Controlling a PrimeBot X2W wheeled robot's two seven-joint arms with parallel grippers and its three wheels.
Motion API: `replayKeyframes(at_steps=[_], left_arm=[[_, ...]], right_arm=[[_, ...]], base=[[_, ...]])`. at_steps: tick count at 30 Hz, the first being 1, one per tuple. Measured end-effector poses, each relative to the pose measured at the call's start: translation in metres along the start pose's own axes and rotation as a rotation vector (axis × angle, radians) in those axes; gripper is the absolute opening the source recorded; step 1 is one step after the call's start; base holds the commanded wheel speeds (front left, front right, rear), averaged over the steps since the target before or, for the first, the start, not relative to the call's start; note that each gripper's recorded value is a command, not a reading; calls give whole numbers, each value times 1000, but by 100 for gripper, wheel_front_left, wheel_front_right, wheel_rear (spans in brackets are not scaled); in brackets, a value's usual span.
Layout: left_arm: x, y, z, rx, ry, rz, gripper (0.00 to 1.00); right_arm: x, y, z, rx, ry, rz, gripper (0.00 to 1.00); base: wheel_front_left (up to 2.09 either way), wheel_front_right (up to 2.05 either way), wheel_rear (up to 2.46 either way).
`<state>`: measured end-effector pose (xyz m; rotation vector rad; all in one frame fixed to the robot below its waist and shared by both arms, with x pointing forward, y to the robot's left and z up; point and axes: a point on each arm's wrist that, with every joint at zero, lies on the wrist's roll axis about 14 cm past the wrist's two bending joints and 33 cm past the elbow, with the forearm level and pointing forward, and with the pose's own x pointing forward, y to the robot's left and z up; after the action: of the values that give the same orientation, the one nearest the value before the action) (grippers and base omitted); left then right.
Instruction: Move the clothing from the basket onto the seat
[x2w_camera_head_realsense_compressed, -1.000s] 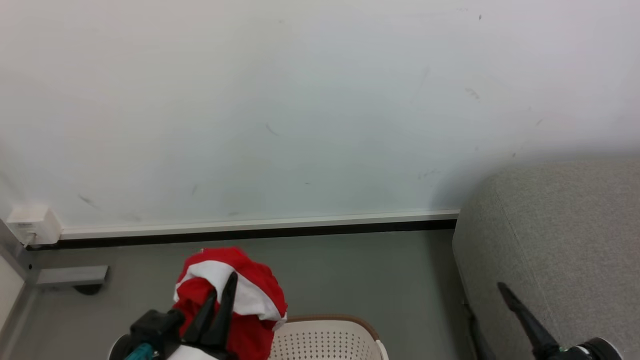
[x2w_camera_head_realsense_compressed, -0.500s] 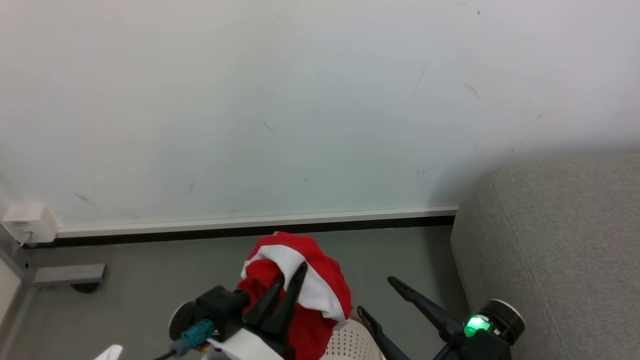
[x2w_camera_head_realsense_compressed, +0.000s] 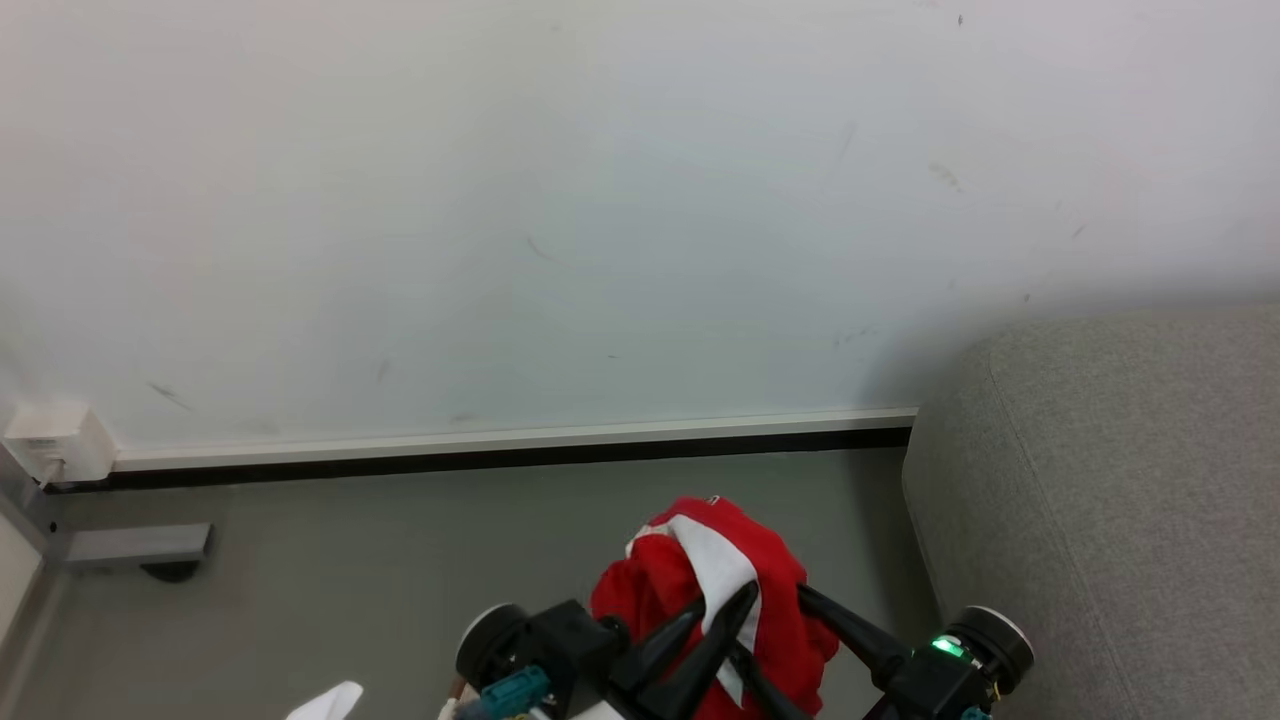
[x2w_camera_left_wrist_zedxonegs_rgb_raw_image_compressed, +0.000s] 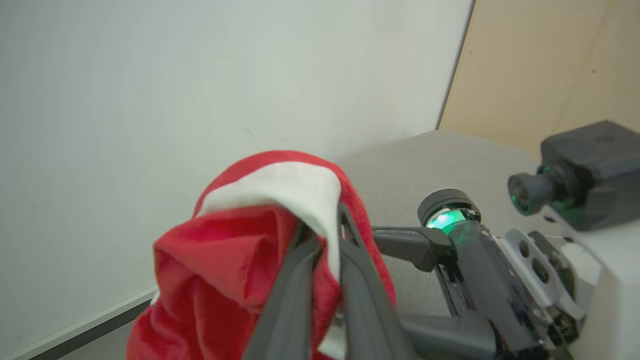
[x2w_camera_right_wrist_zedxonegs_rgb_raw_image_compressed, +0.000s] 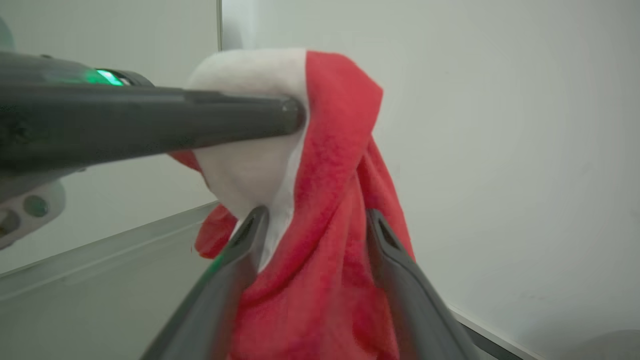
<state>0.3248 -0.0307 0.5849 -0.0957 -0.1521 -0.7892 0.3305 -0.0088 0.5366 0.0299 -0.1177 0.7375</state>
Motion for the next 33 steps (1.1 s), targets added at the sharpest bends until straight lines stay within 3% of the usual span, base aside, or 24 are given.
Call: replayKeyframes(at_steps=[8,9,10,15,17,18,19,33], left_arm=[[-1,-24,-7,-107,46,-97,0],[-2,-26,-8,-114,48,-105,0],[-2,-27,-9,-120,51,-110,0],[-2,-28,-11,-124,58,-125,0],[-2,-27,-12,-119,57,-125,45],[-2,-26,-13,-113,58,-121,78],[-1,-25,-14,-111,60,-119,100],[24,-43,-47,-101,84,-201,100]], right_arm=[[0,6,-7,9,35,44,97],[0,6,-8,13,39,46,32],[0,5,-7,21,38,44,0],[0,-2,-4,44,32,28,0],[-1,-7,-2,50,25,11,0],[-2,-10,-2,50,22,1,0],[-4,-14,-1,52,18,-12,0],[-76,-100,18,16,-38,-353,0]], base=[[0,0,0],[0,0,0],[0,0,0],[0,0,0],[0,0,0],[0,0,0],[0,0,0],[0,0,0]])
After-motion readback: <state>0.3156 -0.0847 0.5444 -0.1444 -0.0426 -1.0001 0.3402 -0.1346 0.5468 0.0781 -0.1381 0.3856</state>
